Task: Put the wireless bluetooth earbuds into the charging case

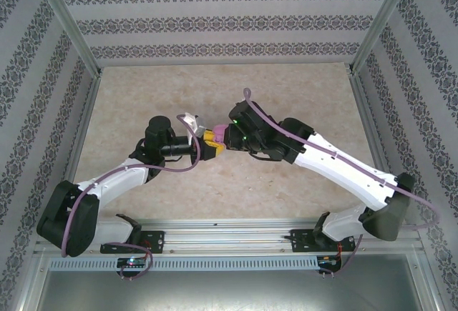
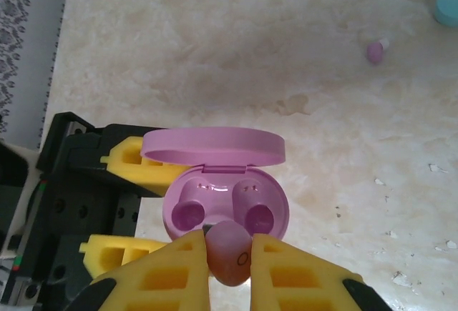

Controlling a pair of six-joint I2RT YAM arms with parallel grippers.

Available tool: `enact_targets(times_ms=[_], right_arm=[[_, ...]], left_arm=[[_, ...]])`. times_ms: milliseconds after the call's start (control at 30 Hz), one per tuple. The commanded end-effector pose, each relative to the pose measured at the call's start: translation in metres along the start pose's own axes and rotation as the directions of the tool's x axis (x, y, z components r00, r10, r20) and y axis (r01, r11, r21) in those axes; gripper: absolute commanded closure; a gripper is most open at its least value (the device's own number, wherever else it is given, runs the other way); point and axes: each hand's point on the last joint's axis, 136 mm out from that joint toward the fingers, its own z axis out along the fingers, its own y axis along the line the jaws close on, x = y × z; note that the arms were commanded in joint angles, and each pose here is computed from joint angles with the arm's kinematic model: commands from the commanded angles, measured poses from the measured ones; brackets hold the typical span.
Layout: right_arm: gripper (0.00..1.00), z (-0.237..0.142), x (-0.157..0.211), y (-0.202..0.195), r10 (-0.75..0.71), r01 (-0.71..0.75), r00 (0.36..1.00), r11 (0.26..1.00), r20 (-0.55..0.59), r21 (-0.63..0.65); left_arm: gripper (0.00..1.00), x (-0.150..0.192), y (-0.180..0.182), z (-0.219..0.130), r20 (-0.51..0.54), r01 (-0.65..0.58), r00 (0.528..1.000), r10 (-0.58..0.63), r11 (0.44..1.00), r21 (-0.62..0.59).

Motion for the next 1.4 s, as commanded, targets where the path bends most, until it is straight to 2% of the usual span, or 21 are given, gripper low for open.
enact_targets(times_ms=[0, 833, 1067, 1367], right_arm=[[0.85, 0.001, 0.0, 0.005, -0.036, 0.036, 0.999, 0.999, -0.006, 0.011], [0.82, 0.032, 0.017, 0.01, -0.078, 0.086, 0.991, 0.994, -0.11, 0.071], [0.71, 0.032, 0.019, 0.01, -0.091, 0.102, 0.987, 0.991, -0.132, 0.082], [0.61, 0.022, 0.011, 0.021, -0.095, 0.1, 0.989, 0.994, -0.112, 0.042]], left_arm=[[0.81, -0.02, -0.009, 0.001, 0.038, -0.093, 0.995, 0.092, 0.996, 0.015], [0.81, -0.028, -0.007, 0.004, 0.054, -0.102, 0.993, 0.102, 0.995, 0.014], [0.8, -0.028, -0.007, 0.005, 0.048, -0.104, 0.993, 0.104, 0.994, 0.013], [0.8, -0.027, -0.007, 0.005, 0.046, -0.102, 0.994, 0.102, 0.995, 0.01]])
